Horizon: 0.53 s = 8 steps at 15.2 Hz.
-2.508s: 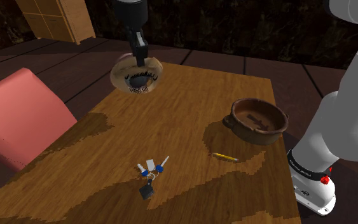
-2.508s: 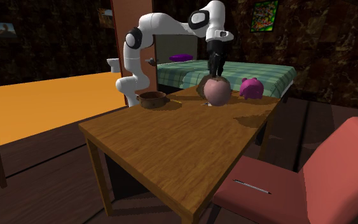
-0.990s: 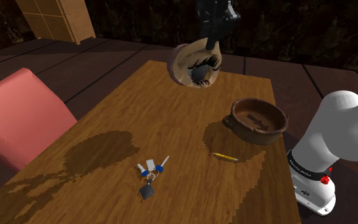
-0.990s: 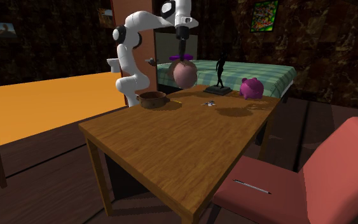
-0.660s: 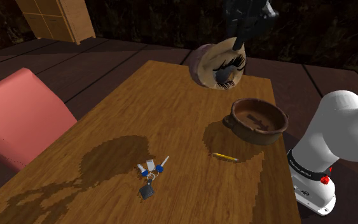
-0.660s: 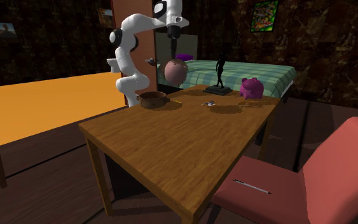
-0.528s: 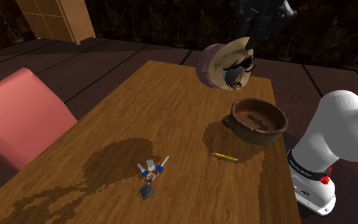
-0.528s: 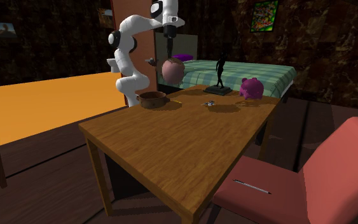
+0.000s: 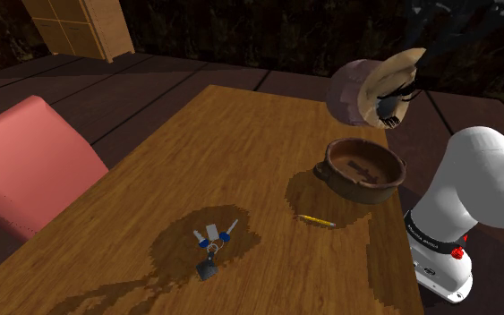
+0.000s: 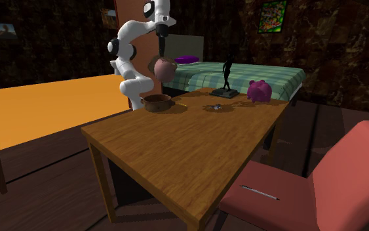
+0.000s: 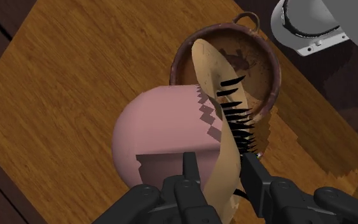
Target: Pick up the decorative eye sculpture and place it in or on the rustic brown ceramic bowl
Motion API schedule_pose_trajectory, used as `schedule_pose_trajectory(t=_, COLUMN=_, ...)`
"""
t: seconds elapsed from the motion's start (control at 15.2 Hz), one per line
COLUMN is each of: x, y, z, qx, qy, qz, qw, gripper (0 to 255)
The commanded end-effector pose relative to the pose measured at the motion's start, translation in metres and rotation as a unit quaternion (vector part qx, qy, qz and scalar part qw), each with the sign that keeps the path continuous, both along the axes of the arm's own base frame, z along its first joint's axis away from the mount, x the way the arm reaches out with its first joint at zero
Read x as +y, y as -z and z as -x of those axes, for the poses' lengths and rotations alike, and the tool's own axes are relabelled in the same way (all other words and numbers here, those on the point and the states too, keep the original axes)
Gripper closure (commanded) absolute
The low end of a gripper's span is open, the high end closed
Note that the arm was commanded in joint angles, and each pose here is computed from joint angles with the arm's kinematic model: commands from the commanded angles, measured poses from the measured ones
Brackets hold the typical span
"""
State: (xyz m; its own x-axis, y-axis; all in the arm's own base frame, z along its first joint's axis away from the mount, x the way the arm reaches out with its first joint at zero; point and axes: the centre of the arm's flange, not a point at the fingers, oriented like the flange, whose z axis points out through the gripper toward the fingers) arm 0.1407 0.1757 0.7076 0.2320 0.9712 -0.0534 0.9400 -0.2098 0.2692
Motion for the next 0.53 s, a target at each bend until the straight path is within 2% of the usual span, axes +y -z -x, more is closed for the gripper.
schedule_pose_trajectory(t=0.0, x=-0.017, y=-0.006, z=0.024, qx=0.000, qy=0.000, qz=0.000, qw=1.0000, gripper=255)
schedule_pose_trajectory(t=0.13, x=-0.033, y=-0.010, z=0.046, qx=0.000, qy=0.000, qz=0.000, qw=1.0000, gripper=255)
schedule_pose_trajectory(t=0.46, x=-0.033, y=0.017, z=0.046, qx=0.000, qy=0.000, qz=0.000, qw=1.0000, gripper=255)
